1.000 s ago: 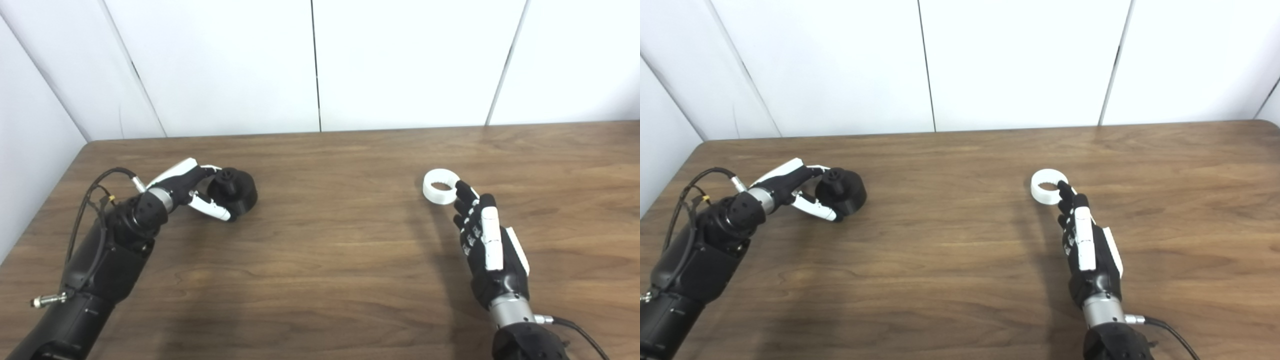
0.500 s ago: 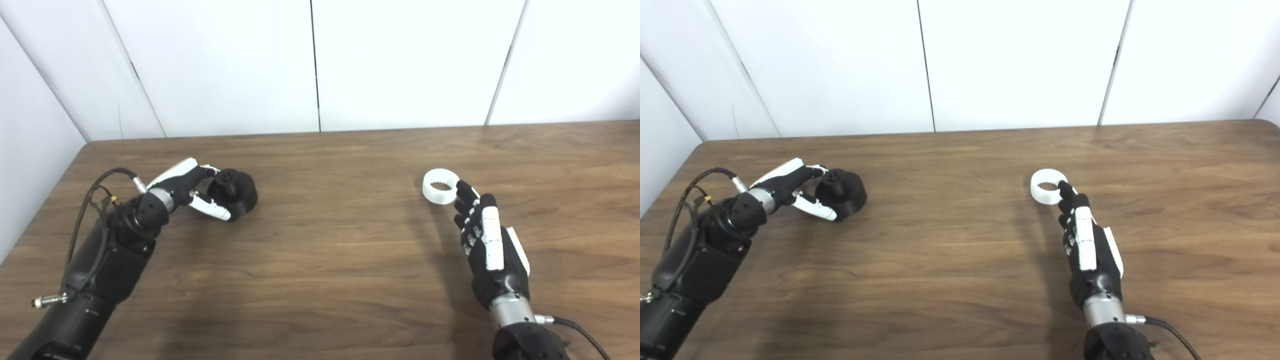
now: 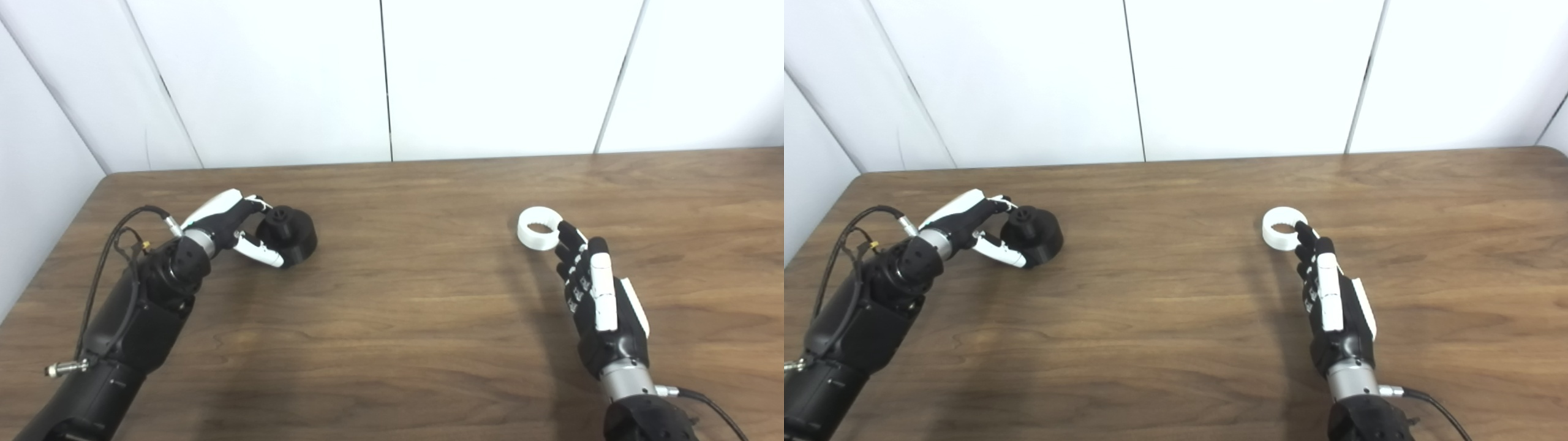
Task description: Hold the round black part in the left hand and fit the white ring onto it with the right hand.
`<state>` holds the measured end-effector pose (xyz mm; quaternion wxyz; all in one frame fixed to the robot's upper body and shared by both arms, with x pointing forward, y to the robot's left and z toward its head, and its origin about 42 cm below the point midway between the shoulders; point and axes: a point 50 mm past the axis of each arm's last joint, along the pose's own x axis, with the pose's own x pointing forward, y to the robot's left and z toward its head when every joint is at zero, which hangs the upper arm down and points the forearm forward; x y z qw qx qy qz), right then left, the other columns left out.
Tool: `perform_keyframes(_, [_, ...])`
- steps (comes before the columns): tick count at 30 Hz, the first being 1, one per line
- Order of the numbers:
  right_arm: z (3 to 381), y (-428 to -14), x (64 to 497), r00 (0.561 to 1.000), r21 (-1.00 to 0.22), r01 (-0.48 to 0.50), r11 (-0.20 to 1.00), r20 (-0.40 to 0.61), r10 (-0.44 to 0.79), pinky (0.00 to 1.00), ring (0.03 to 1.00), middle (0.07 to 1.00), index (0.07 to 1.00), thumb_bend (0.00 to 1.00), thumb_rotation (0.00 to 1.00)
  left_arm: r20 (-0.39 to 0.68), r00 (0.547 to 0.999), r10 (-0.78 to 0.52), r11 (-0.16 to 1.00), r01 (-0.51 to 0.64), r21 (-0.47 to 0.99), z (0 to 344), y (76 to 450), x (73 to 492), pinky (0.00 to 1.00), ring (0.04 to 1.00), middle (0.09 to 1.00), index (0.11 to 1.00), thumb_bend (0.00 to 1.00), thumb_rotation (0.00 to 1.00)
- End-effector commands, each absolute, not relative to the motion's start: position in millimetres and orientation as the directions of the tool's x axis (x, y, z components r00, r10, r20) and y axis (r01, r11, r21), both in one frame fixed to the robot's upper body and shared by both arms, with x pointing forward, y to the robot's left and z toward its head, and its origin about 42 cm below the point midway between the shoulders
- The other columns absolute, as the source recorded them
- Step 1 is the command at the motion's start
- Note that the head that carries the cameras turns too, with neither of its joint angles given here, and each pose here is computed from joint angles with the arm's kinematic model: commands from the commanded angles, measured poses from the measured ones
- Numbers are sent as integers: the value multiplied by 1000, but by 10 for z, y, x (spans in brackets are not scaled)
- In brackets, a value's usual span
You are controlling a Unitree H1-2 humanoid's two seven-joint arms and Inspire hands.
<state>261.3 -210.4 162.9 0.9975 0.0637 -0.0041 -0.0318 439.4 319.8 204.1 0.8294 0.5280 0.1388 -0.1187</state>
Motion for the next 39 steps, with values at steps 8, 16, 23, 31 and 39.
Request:
perform_keyframes(8, [1708, -2116, 2569, 996, 133, 61, 989, 55, -69, 1000, 977, 962, 908, 574, 1000, -283, 958, -40, 366, 277, 888, 2299, 3213, 4497, 991, 1000, 1000, 775, 881, 270])
perform_keyframes(16, [1712, -2110, 2575, 996, 131, 58, 990, 54, -65, 1000, 979, 963, 909, 560, 1000, -289, 956, -51, 345, 289, 893, 2291, 3169, 4460, 1000, 1000, 1000, 766, 890, 275])
perform_keyframes(23, [1716, -2110, 2577, 997, 131, 55, 990, 54, -63, 1000, 981, 964, 910, 568, 1000, -286, 955, -81, 337, 297, 893, 2297, 3104, 4390, 987, 1000, 1000, 765, 911, 275])
perform_keyframes(31, [1716, -2099, 2572, 996, 129, 59, 990, 52, -66, 1000, 980, 961, 909, 557, 1000, -274, 956, -101, 321, 292, 901, 2302, 3025, 4303, 1000, 1000, 1000, 750, 913, 273])
perform_keyframes(39, [1698, -2092, 2566, 997, 128, 56, 990, 47, -62, 1000, 981, 962, 910, 569, 1000, -265, 955, -132, 336, 294, 895, 2296, 2934, 4173, 1000, 1000, 1000, 749, 912, 271])
